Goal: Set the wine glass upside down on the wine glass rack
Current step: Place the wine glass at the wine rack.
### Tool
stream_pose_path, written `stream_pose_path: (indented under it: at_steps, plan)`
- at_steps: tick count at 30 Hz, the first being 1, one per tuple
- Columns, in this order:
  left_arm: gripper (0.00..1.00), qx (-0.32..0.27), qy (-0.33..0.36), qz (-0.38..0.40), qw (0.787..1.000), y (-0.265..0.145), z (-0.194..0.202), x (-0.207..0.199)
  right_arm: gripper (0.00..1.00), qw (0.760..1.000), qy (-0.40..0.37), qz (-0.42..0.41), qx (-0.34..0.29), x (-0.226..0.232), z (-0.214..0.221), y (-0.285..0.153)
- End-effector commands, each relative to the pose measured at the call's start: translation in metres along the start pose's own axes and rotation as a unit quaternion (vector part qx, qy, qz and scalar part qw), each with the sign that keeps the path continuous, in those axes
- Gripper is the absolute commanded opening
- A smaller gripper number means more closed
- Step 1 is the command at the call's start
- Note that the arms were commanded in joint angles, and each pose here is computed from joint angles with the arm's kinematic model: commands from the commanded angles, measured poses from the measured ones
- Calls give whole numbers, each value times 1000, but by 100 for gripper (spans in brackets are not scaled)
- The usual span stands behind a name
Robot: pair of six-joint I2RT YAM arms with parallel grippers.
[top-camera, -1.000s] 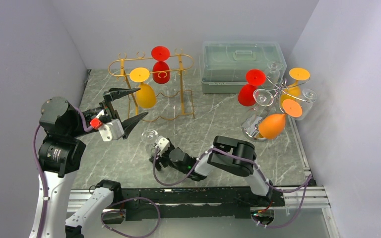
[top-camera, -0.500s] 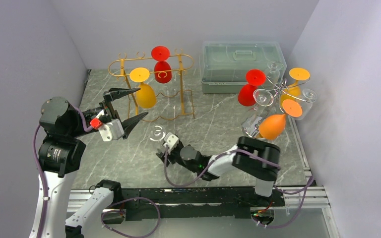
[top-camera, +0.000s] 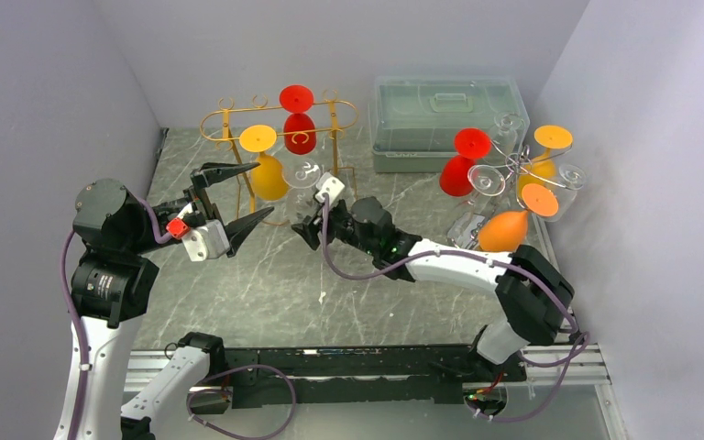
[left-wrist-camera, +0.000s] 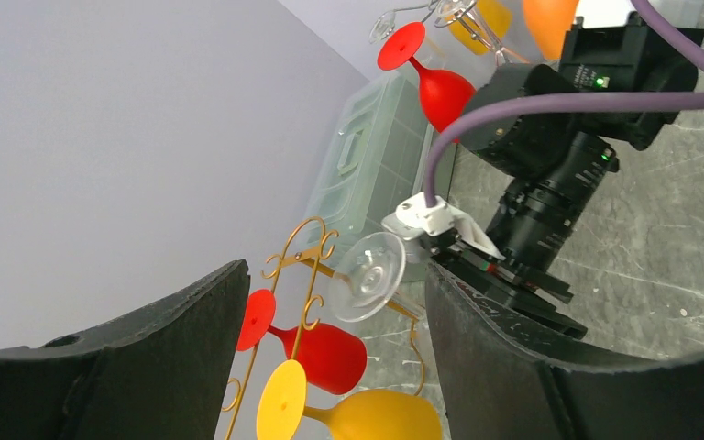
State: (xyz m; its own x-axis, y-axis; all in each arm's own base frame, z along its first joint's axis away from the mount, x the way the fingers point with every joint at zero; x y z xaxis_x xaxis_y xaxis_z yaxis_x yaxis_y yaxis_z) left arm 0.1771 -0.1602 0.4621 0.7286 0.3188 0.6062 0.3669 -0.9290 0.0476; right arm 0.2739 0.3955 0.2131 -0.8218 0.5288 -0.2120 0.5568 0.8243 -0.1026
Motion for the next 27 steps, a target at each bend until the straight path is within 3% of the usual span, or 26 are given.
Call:
stream_pose_path:
  at_steps: [1,15,27]
  plan:
    - [75,-4,9,2,1000,0,-2,0,45,998,-8,-58,-13,3,-31,3]
    - [75,-4,9,2,1000,0,-2,0,43,997,19,-67,24,-41,-34,29]
    - [75,-4,9,2,1000,0,-2,0,43,998,30,-52,21,-68,-34,40]
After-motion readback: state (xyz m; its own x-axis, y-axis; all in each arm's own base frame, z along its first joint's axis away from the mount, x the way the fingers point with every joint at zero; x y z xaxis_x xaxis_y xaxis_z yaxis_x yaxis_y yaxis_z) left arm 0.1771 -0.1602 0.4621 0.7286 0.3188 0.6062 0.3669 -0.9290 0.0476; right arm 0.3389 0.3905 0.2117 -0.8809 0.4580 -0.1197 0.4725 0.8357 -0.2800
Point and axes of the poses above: each gripper's point midway between its finger pads, its own y axis out along the fingers, its own x axis along the line the jaws close on, z = x × y, the point moved 1 cm from there along -y, back along the fingers, and after that the axes turned 11 degrees about -y, right-handed, at the moved point
